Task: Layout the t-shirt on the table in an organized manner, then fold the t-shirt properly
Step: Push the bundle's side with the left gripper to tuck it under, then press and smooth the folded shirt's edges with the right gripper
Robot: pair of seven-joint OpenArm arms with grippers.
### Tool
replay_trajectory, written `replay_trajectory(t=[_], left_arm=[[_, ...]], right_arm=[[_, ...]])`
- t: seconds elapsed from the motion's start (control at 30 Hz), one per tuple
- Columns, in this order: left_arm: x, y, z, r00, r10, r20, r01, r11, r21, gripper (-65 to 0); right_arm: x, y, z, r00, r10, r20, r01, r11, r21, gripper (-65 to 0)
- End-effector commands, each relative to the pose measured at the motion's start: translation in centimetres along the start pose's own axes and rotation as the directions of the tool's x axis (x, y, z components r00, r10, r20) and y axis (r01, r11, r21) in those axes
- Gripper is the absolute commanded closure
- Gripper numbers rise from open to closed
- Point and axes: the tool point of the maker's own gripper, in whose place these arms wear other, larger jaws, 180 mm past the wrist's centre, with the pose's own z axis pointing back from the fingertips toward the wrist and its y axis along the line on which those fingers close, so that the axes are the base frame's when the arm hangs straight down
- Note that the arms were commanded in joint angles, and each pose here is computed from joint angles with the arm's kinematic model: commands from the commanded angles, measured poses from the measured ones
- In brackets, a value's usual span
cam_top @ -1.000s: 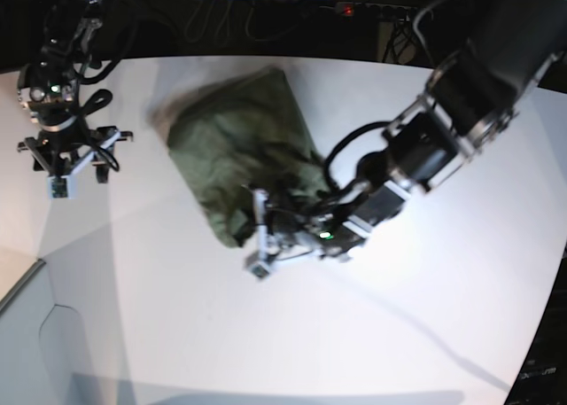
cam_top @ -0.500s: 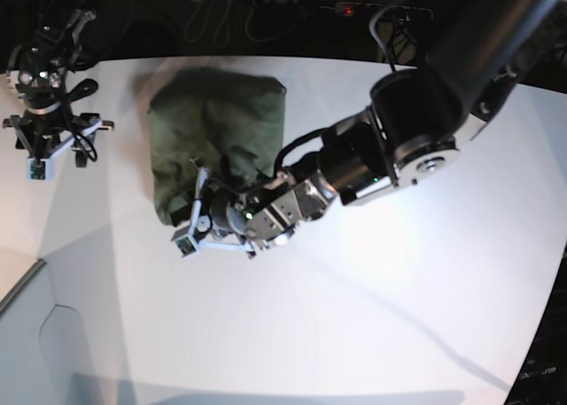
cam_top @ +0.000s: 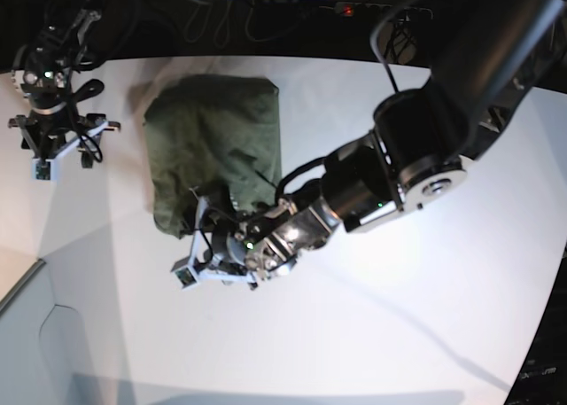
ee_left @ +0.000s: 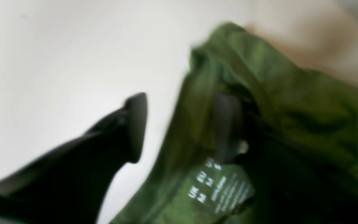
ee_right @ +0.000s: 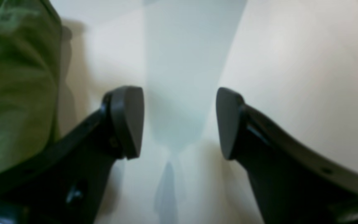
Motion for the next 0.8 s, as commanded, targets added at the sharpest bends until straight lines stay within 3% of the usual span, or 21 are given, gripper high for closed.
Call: replay_trajectory(t=[0.0,0.13,0.23,0.3,0.47,0.57,0.77], left_arm=[[3.1,0.2,0.5,0.997,-0.026,0.066,0.026,1.000,-0.002,-37.7],[4.8,-0.3,1.0,0.993,-0.052,0.107,0.053,0.998,-0.014,-40.4],[6.1,1.7,2.3,0.988,-0.042,0.149,0.039,0.999,0.017,-40.4],[7.0,3.6,3.7,0.980,0.001,0.198,-0.008,0.999,0.038,-40.4],[6.7,9.9,8.4,0.941,0.151,0.303,-0.190,0.977,0.100,-40.4],[4.3,13.3,11.7,0.902,0.259,0.346,-0.319,0.939,0.130,-40.4],[-4.7,17.4,18.7,0.791,0.447,0.417,-0.560,0.804,0.200,-40.4]], right_arm=[[1.9,-0.4,0.3,0.998,0.007,0.062,-0.007,1.000,-0.010,-36.9],[2.8,-0.3,0.9,0.996,0.011,0.088,-0.009,1.000,-0.017,-36.7],[3.3,0.0,1.7,0.994,0.016,0.107,-0.013,1.000,-0.023,-35.2],[3.9,0.7,2.3,0.992,0.017,0.126,-0.015,1.000,-0.015,-29.7],[3.0,4.9,3.5,0.992,0.060,0.115,-0.070,0.994,0.082,-8.4],[2.2,7.7,3.7,0.991,0.084,0.102,-0.100,0.982,0.158,0.0],[1.1,10.7,3.4,0.992,0.095,0.080,-0.112,0.964,0.240,0.0]])
